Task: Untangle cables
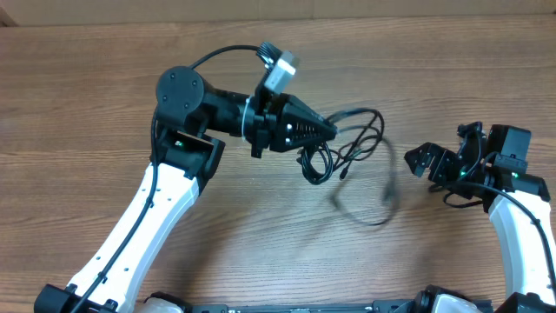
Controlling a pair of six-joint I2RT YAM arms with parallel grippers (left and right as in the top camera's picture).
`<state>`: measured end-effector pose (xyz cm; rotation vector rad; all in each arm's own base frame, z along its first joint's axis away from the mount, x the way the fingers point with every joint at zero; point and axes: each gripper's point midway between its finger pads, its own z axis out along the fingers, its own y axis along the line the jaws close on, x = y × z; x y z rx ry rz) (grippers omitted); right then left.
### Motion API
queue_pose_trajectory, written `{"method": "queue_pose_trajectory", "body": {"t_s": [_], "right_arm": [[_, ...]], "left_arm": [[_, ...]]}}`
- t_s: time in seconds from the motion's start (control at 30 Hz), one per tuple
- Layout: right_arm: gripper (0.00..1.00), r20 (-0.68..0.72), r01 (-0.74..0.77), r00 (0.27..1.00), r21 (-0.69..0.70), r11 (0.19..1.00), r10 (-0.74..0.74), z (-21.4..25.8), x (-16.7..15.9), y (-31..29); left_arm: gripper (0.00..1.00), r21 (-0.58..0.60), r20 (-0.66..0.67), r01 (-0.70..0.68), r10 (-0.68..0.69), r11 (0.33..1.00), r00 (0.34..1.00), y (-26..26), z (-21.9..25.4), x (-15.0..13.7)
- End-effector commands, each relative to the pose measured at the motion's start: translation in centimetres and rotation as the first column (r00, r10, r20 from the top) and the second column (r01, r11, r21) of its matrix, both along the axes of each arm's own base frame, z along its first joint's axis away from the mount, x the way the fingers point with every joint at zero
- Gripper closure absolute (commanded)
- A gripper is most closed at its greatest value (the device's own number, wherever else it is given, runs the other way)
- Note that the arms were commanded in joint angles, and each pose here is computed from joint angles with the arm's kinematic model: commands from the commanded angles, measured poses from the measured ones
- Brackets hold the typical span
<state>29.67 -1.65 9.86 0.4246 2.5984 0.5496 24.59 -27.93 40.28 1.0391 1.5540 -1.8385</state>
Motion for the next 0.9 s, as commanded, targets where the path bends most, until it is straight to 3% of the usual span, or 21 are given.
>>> {"method": "queue_pose_trajectory", "body": {"t_s": [0.0, 0.17, 0.37, 0.63, 0.87], "right_arm": [[0.00, 0.099, -0.170, 0.982, 0.062, 0.983, 0.164, 1.7, 0.3, 2.3], [0.00, 0.269, -0.417, 0.889, 0.148, 0.897, 0.370, 4.1, -0.8, 6.0], [0.00, 0.381, -0.553, 0.801, 0.172, 0.816, 0.462, 5.8, -2.3, 8.0], [0.00, 0.381, -0.530, 0.814, 0.181, 0.829, 0.437, 6.7, -2.7, 8.1], [0.00, 0.330, -0.409, 0.885, 0.216, 0.887, 0.328, 7.3, -1.7, 7.3]], "left_arm": [[0.96, -0.031, -0.035, -0.128, 0.127, 0.991, 0.991, 0.5, 1.5, 1.9], [0.96, 0.016, -0.181, -0.267, 0.266, 0.963, 0.947, 0.4, 0.2, 4.8], [0.96, 0.137, -0.333, -0.386, 0.409, 0.912, 0.850, 0.6, -2.8, 7.4], [0.96, 0.367, -0.469, -0.474, 0.600, 0.800, 0.649, 1.8, -8.4, 9.6], [0.96, 0.556, -0.498, -0.474, 0.730, 0.683, 0.468, 3.4, -13.1, 9.7]]}}
